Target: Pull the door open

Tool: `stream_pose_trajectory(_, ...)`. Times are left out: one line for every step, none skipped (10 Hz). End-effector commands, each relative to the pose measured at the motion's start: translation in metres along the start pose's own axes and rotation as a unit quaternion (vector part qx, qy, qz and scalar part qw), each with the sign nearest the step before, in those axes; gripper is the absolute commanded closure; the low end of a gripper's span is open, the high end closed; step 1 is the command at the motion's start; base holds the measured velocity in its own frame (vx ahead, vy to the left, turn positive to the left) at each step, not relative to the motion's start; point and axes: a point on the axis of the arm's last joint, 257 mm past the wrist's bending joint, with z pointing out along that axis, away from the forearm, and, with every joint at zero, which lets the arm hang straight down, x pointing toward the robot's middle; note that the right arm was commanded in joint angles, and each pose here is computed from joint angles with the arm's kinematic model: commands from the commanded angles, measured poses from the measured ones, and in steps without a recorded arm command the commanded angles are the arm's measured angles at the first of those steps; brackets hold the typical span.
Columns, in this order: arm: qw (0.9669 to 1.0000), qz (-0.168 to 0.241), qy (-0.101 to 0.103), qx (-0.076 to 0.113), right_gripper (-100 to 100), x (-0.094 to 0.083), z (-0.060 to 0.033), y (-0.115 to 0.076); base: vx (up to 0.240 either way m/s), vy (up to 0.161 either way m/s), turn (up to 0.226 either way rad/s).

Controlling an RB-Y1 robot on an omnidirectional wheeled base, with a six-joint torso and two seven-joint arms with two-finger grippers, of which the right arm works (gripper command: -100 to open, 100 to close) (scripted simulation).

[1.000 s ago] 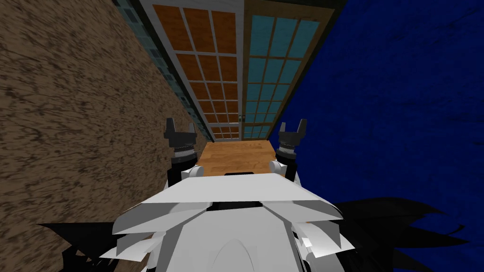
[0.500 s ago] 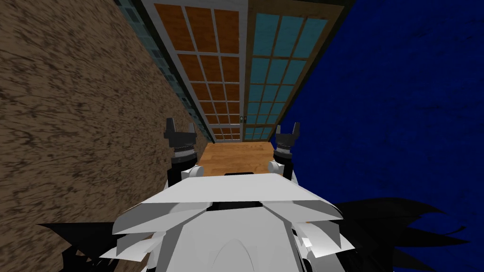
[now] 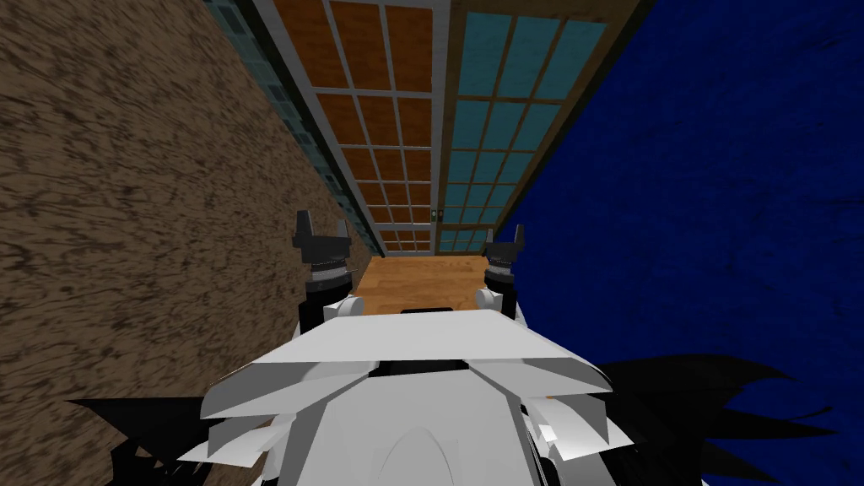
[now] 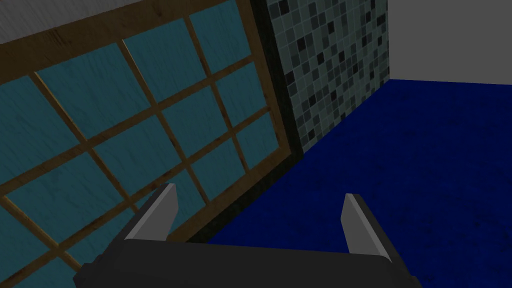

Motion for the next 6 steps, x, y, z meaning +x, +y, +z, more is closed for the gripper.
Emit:
stream_pose_trajectory(0.9997,0.023,-0.004,0.011,-100,-0.004,-0.0044,-0.012,0.099,0.011,0.047)
stream_pose_trajectory(0.9991,0.038,-0.007,0.018,-100,-0.007,-0.0075,-0.02,0.097,0.001,0.053)
stream_pose_trajectory(0.9983,0.052,-0.011,0.025,-100,-0.01,-0.0106,-0.027,0.099,0.014,0.045)
stream_pose_trajectory(0.9972,0.066,-0.014,0.032,-100,-0.013,-0.0139,-0.034,0.105,0.022,0.044)
stream_pose_trajectory(0.9959,0.08,-0.018,0.039,-100,-0.016,-0.0173,-0.042,0.097,0.017,0.047)
stream_pose_trajectory(0.9943,0.094,-0.022,0.046,-100,-0.019,-0.0209,-0.049,0.096,0.021,0.05)
